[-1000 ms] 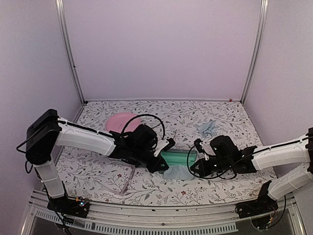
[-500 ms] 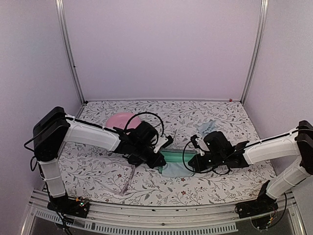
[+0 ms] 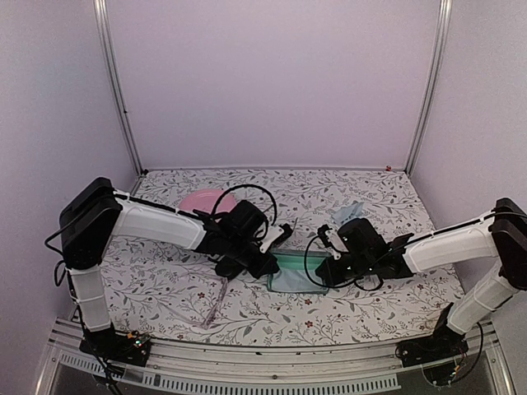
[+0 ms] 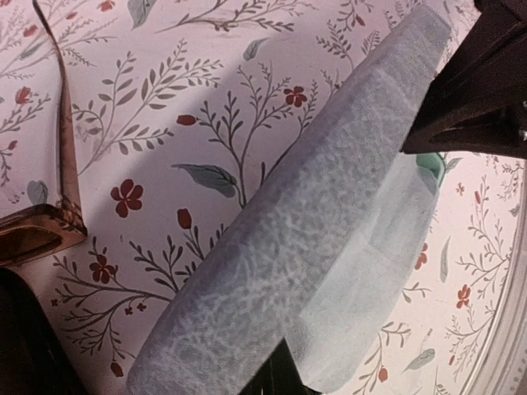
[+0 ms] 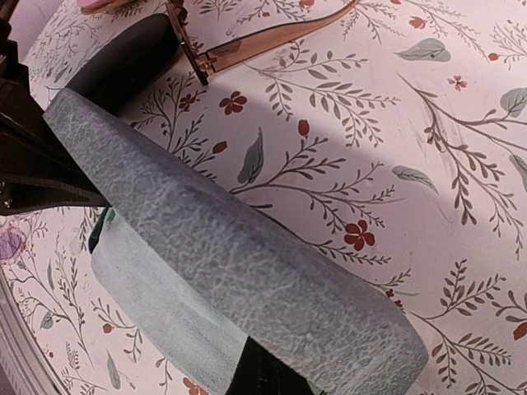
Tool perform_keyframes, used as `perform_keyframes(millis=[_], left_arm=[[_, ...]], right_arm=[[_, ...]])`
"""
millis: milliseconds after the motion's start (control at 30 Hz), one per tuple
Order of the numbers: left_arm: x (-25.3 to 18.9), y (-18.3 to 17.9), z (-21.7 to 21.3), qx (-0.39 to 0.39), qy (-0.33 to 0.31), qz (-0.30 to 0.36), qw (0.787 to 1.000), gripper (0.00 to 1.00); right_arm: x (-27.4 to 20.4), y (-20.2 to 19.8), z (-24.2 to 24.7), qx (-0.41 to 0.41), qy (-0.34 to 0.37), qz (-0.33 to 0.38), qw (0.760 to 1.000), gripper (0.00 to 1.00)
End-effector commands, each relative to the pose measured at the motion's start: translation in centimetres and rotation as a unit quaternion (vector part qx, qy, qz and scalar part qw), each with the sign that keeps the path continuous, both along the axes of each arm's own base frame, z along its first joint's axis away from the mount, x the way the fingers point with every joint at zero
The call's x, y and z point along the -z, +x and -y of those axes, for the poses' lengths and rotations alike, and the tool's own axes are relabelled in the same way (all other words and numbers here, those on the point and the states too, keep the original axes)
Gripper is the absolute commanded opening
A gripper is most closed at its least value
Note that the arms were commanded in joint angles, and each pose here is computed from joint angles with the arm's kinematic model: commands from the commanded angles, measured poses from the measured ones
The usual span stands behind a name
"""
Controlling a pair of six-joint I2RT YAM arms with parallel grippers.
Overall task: Organize the sunglasses
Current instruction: Place the folded cleaning cloth in the sunglasses case.
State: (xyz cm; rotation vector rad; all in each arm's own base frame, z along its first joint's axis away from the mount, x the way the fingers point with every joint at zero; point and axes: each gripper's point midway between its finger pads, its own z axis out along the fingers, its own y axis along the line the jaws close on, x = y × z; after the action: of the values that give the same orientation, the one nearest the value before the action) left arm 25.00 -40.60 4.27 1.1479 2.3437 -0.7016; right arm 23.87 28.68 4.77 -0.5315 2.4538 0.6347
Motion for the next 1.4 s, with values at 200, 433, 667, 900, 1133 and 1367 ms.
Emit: perform_keyframes(millis=[200, 433, 667, 900, 1133, 1367], left_arm=[[1.2, 1.5, 0.0, 0.001, 0.013, 0.003, 1.0, 0.0], [1.9, 1.2, 0.0, 0.002, 0.016, -0.006, 1.0, 0.0], [1.4, 1.1, -0.1, -0.001, 0.012, -0.005, 1.0, 0.0], [1.4, 0.9, -0.1, -0.002, 0.01, -0.007, 1.0, 0.0], [-0.8, 0.5, 0.3, 0.0, -0.012, 0.005, 1.0, 0.0], [-0.5, 0.1, 0.5, 0.001, -0.014, 0.001, 1.0, 0.0]], right_arm=[[0.1, 1.1, -0.1, 0.003, -0.015, 0.013, 1.0, 0.0], [0.1, 1.0, 0.1, 0.002, -0.017, 0.012, 1.0, 0.0], [-0.2, 1.1, 0.2, 0.005, -0.016, 0.017, 1.0, 0.0], [-0.5, 1.1, 0.0, 0.002, -0.01, 0.021, 1.0, 0.0], [-0.9, 0.9, -0.3, -0.007, 0.005, 0.027, 1.0, 0.0], [-0.8, 0.7, -0.2, -0.009, 0.005, 0.026, 1.0, 0.01]])
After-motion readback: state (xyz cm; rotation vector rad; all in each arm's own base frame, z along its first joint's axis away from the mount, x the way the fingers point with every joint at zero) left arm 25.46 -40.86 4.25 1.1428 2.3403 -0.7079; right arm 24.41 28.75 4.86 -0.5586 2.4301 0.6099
